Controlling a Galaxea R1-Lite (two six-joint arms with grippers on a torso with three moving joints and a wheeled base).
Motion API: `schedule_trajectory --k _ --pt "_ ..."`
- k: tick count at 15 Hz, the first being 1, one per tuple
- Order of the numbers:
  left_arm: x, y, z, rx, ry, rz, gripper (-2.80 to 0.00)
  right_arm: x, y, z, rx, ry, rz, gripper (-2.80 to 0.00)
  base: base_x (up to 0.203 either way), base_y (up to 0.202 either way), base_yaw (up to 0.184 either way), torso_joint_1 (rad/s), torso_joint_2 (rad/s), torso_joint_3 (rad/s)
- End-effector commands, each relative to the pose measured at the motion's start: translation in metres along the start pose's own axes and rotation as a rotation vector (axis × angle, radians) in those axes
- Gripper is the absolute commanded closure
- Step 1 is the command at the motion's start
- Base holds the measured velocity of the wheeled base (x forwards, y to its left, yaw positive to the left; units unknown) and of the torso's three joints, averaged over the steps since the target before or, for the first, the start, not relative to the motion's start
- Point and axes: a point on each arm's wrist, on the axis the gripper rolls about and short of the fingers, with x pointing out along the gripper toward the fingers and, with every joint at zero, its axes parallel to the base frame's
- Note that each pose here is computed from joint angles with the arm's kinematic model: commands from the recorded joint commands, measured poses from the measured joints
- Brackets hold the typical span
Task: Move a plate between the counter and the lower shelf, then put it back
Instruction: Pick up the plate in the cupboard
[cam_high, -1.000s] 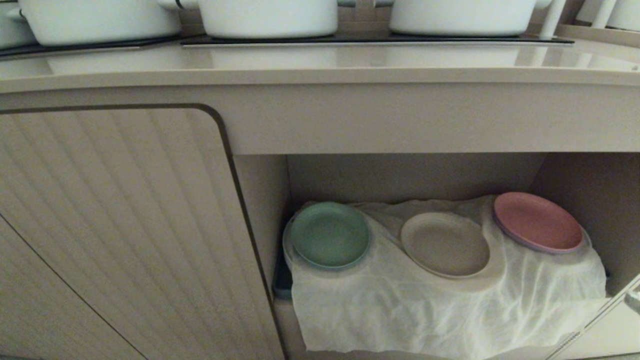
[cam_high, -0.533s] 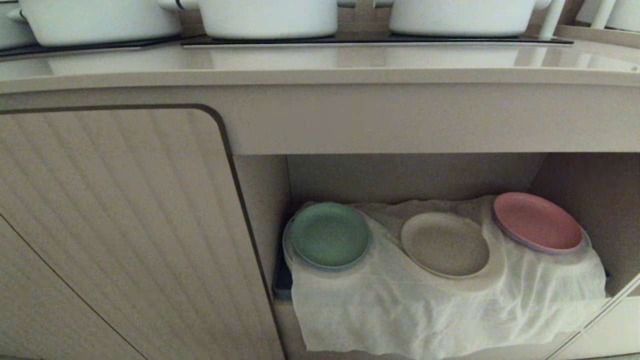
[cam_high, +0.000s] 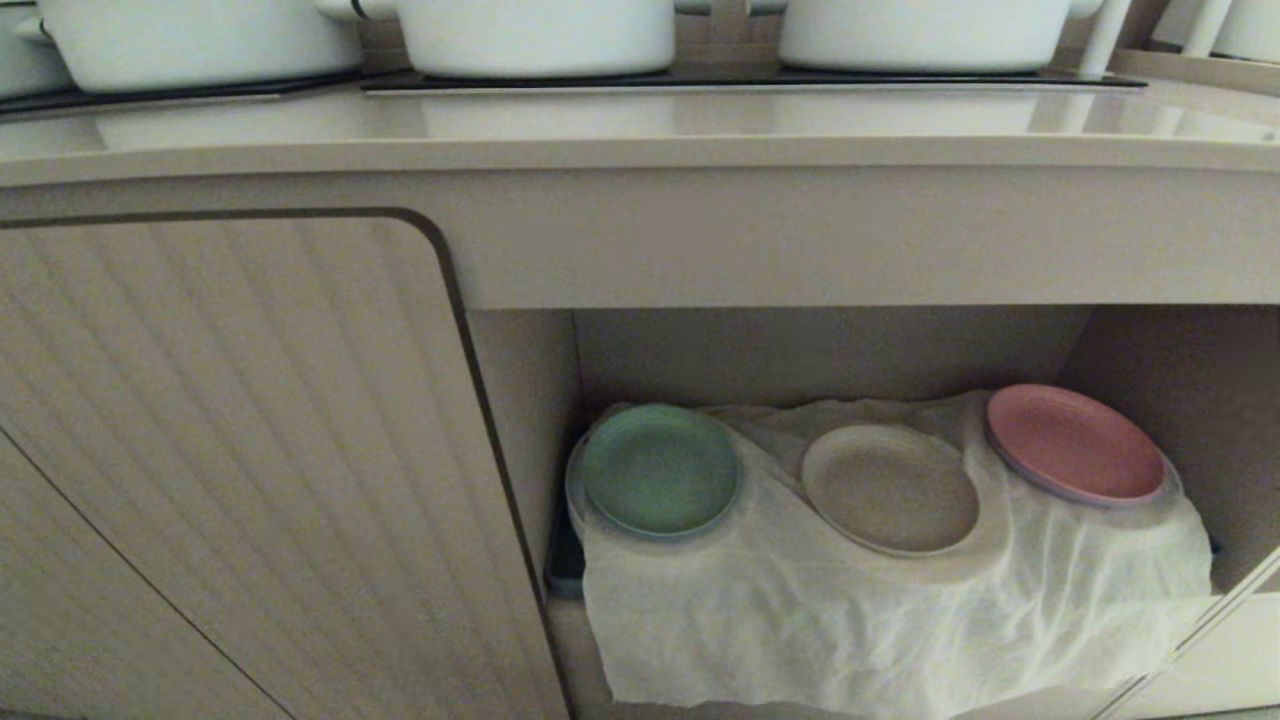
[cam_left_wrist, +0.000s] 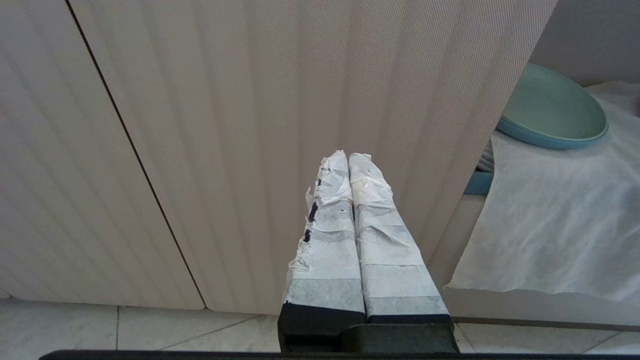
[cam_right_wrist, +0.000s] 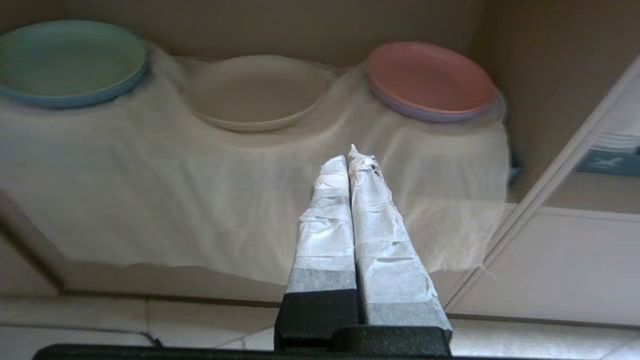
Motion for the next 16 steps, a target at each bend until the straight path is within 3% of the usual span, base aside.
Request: schedule_trajectory --k 1,4,16 --pt "0.0 0.0 0.0 -0.001 -0.001 0.001 0.0 -0.0011 0.0002 -0.0026 0.01 -0.012 -0.004 0.0 0.0 0.0 0.0 0.0 0.0 0.0" --pt "0.0 0.0 0.0 -0.001 -0.001 0.001 0.0 -0.0011 0.0002 -0.0023 0.075 -0.015 -0.004 0.0 0.0 0.0 0.0 0.0 0.0 0.0" --pt "0.0 0.0 0.0 -0.001 -0.001 0.001 0.0 -0.0011 0.0003 -0.0025 0.069 -0.014 0.004 0.0 0.0 0.0 0.0 0.0 0.0 0.0"
